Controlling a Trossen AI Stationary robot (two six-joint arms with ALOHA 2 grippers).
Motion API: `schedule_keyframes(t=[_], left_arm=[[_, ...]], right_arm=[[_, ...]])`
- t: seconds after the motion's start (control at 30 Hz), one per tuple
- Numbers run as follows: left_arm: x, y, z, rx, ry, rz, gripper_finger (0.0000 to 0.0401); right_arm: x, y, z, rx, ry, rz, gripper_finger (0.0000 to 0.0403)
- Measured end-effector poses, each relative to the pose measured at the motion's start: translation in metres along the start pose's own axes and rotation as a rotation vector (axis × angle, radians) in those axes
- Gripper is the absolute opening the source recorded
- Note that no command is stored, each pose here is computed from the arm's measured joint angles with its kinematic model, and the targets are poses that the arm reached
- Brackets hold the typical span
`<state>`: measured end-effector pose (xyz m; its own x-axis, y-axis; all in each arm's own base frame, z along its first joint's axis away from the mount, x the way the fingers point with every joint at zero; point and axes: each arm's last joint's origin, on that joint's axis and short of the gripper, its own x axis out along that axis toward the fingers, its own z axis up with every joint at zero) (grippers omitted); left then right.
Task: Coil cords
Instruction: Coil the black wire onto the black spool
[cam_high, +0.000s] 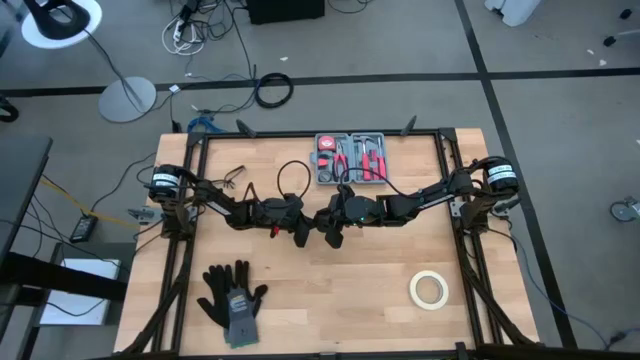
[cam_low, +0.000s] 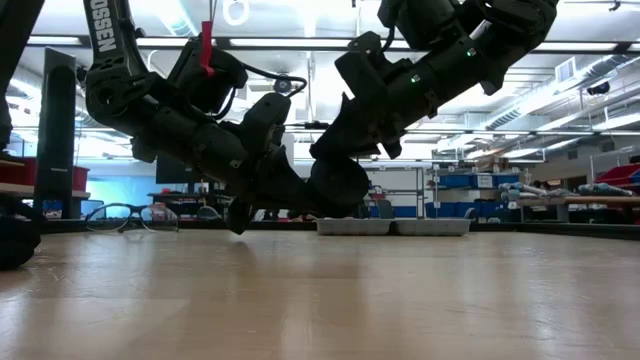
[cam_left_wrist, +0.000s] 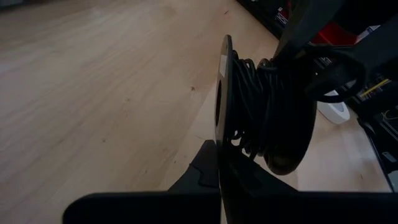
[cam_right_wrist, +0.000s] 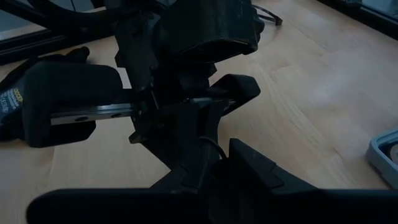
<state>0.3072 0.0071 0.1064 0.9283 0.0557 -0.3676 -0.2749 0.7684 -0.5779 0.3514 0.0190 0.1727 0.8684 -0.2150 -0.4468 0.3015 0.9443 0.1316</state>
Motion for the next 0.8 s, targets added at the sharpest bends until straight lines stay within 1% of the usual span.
schedule_keyframes(t=[0.23, 0.33, 0.8], left_arm=[[0.0000, -0.0003, 0.0004, -0.006, -0.004, -0.002, 0.0000], [-0.0001, -0.0002, 0.0003, -0.028, -0.004, -0.002, 0.0000], [-0.0001, -0.0002, 0.0004, -0.029, -0.006, -0.003, 0.0000]], right_arm=[[0.0000, 0.0001, 0.0002, 0.000, -0.003, 0.000, 0.0060], [0.0000, 0.0001, 0.0005, 0.001, -0.004, -0.002, 0.0060], [0.0000, 0.0008, 0.0021, 0.005, -0.020, 0.004, 0.0060]])
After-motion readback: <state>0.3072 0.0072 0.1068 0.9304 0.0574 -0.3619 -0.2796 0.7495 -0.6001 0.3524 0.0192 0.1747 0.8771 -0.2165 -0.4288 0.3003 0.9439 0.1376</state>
